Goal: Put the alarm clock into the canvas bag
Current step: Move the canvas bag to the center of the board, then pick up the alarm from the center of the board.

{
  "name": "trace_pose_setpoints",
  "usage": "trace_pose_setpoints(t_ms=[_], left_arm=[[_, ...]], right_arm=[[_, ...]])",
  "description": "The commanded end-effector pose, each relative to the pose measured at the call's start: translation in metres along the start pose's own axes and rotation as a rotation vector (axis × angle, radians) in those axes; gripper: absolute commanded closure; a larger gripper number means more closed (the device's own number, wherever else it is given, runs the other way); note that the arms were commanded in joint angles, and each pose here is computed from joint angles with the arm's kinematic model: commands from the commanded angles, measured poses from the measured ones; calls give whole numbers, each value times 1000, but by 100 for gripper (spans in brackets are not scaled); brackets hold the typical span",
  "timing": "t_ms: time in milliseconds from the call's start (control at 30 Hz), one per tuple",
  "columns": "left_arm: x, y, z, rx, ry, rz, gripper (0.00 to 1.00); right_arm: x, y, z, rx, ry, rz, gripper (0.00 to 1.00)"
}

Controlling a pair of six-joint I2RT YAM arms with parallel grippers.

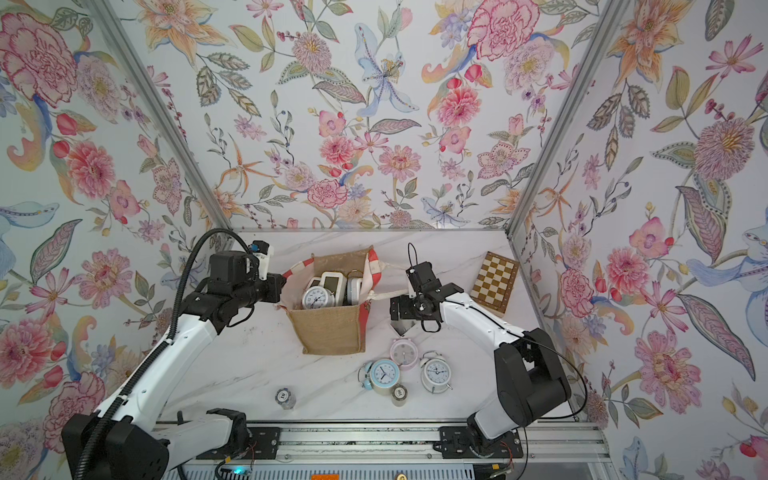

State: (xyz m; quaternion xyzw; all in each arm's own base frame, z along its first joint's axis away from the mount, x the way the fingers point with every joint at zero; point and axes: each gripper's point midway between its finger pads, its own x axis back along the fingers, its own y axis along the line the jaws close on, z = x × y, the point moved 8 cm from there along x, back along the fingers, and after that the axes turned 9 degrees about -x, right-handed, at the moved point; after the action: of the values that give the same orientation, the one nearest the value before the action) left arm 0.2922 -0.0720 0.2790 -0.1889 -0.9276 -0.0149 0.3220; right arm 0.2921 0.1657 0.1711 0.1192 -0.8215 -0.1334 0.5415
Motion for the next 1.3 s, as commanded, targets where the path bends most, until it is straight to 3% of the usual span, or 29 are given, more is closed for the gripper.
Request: trace_pose_setpoints(t_ms=[0, 200, 333, 633, 867, 1100, 1267], left_arm=[[5, 1, -21, -5, -98, 2, 97], [3, 0, -22, -4, -100, 12, 96], [2, 0, -23, -6, -99, 12, 96], [1, 0, -24, -3, -103, 15, 96], [2, 0, -24, -2, -105, 15, 96], [2, -1, -24, -1, -107, 17, 96], [2, -1, -22, -5, -103, 13, 96]], right_arm=[[-2, -3, 6, -7, 47, -51, 1], [-18, 5, 39, 187, 239, -80, 1], [-15, 9, 57, 329, 296, -36, 1], [10, 6, 48, 365, 202, -18, 1], [9, -9, 14, -54, 139, 38, 1], [-3, -17, -7, -564, -17, 223, 1], [-18, -24, -5, -774, -45, 291, 1]])
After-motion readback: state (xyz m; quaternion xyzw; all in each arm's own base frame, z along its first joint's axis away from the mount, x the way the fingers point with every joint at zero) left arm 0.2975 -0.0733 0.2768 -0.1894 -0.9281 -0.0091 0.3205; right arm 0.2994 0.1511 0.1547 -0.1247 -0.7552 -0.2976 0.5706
